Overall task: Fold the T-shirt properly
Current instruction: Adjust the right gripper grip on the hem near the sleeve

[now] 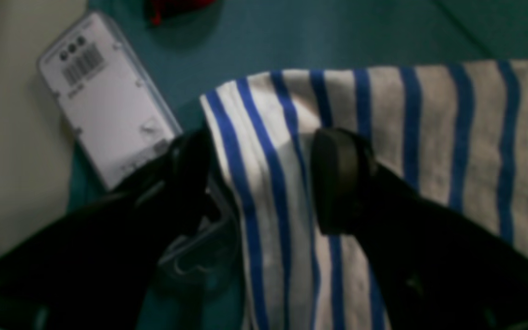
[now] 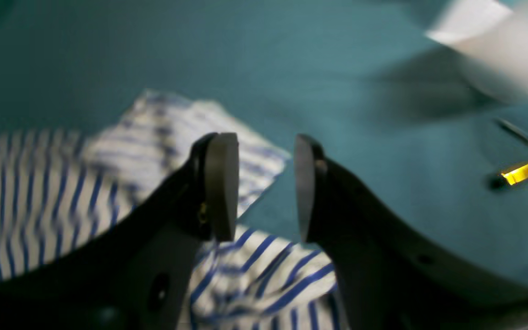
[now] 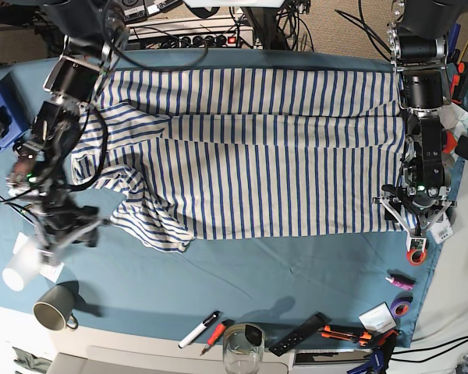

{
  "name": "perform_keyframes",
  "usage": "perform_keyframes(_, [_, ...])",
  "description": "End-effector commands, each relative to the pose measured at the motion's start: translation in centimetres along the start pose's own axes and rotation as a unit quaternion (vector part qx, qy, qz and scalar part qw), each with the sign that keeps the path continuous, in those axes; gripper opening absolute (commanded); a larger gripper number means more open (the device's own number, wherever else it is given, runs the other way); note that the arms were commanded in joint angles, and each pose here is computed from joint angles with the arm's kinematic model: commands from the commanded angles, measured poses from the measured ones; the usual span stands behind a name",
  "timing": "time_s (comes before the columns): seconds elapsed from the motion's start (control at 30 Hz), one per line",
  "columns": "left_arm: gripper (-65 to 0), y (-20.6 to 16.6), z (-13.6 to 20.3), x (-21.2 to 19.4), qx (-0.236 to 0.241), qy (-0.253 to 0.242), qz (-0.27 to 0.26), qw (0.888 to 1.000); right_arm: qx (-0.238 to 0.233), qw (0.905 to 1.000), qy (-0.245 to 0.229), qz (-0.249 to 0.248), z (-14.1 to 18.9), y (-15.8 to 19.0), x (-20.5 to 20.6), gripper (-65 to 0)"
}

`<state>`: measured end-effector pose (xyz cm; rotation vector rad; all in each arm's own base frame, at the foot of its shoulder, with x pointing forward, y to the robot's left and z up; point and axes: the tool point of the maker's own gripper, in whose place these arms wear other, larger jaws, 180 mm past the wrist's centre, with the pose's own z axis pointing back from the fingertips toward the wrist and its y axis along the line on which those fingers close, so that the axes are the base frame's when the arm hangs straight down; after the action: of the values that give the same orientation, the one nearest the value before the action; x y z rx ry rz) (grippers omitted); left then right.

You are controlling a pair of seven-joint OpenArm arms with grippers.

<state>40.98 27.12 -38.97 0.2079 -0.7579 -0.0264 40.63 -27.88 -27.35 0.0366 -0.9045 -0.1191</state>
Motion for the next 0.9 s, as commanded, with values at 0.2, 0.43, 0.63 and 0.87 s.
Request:
perform_keyframes(0.2, [-28.9,1.1,0.4,2.4,0.013,-0.030,0.001,0.999,0.046,0.9931,0.037,-0.101,-3.8,-1.2,-0.1,-38.8])
perform_keyframes(0.43, [-28.9,1.1,0.4,2.4,0.013,-0.030,0.001,0.999,0.071,0.9854,0.094,-0.123,-5.8,-0.2,-2.8,-36.0])
perform_keyframes(0.63, [-28.9,0.5,0.4,2.6,-0.004,-0.034,0.020,0.999,0.073,0.9829,0.095,-0.140,-6.9,-0.2,-3.9,-36.0])
perform_keyframes(0.87, [-28.9,0.4,0.4,2.6,-0.007,-0.035,0.023,0.999,0.079,0.9790,0.109,-0.154,-8.2,0.5,-5.8,-36.0])
